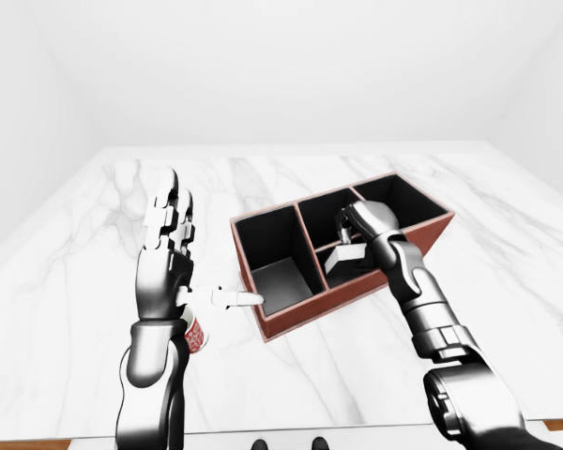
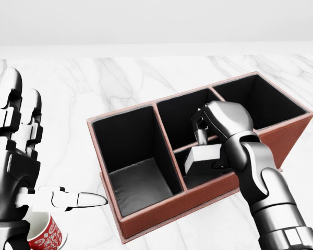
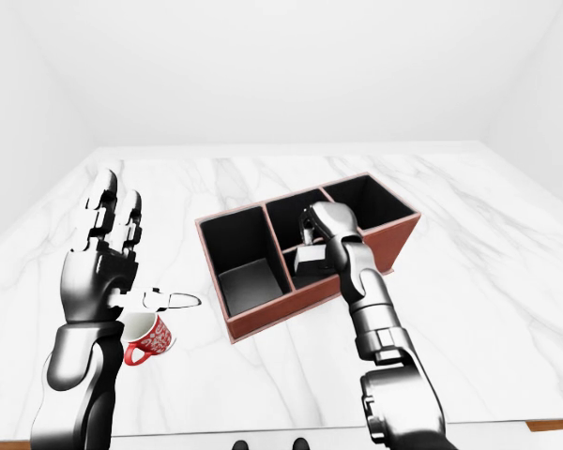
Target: Pick up the book and place it in the back compartment of the caddy.
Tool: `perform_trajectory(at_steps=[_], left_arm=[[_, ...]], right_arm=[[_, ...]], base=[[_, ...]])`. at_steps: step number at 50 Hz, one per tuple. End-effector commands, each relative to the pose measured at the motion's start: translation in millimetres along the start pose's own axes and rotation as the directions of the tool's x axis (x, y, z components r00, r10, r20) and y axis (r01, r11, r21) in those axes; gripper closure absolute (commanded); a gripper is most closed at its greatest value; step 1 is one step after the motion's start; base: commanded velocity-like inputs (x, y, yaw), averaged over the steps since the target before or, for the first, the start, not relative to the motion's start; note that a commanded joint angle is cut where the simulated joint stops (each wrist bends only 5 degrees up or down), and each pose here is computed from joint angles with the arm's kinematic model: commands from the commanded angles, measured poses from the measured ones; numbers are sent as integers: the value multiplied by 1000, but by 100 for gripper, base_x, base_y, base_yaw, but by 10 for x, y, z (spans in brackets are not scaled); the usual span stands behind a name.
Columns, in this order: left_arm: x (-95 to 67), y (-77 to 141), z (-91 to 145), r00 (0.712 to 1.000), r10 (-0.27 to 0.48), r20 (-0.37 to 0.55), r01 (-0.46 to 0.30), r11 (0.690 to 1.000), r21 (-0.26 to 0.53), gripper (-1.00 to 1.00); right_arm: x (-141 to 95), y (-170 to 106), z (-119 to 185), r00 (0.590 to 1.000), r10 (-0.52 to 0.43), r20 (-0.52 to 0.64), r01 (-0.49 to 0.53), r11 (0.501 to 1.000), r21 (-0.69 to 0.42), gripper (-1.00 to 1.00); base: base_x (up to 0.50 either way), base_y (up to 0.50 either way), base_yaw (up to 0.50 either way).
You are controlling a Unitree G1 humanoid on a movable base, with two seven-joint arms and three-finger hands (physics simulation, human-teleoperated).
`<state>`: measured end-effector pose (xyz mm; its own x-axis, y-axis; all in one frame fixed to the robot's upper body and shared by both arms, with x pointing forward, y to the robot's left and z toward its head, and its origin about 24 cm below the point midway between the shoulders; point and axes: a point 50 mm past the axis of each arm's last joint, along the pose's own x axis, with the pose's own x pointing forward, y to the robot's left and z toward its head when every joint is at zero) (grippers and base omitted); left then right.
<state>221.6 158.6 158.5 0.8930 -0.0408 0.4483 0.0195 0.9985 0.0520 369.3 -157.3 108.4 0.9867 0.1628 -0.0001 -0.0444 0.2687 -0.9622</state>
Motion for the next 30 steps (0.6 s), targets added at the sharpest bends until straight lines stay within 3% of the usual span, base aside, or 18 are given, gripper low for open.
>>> perform_trajectory(at_steps=[1, 30], left_arm=[[1, 1, -4, 1000, 0, -2, 0, 1000, 0, -100], [0, -3, -7, 1000, 1, -3, -1, 1000, -1, -100]], right_arm=[[25, 5, -41, 999, -32, -20, 32, 999, -27, 100], [40, 148, -110, 998, -23, -51, 19, 997, -71, 100]], base=[[0, 0, 0], [0, 0, 0]])
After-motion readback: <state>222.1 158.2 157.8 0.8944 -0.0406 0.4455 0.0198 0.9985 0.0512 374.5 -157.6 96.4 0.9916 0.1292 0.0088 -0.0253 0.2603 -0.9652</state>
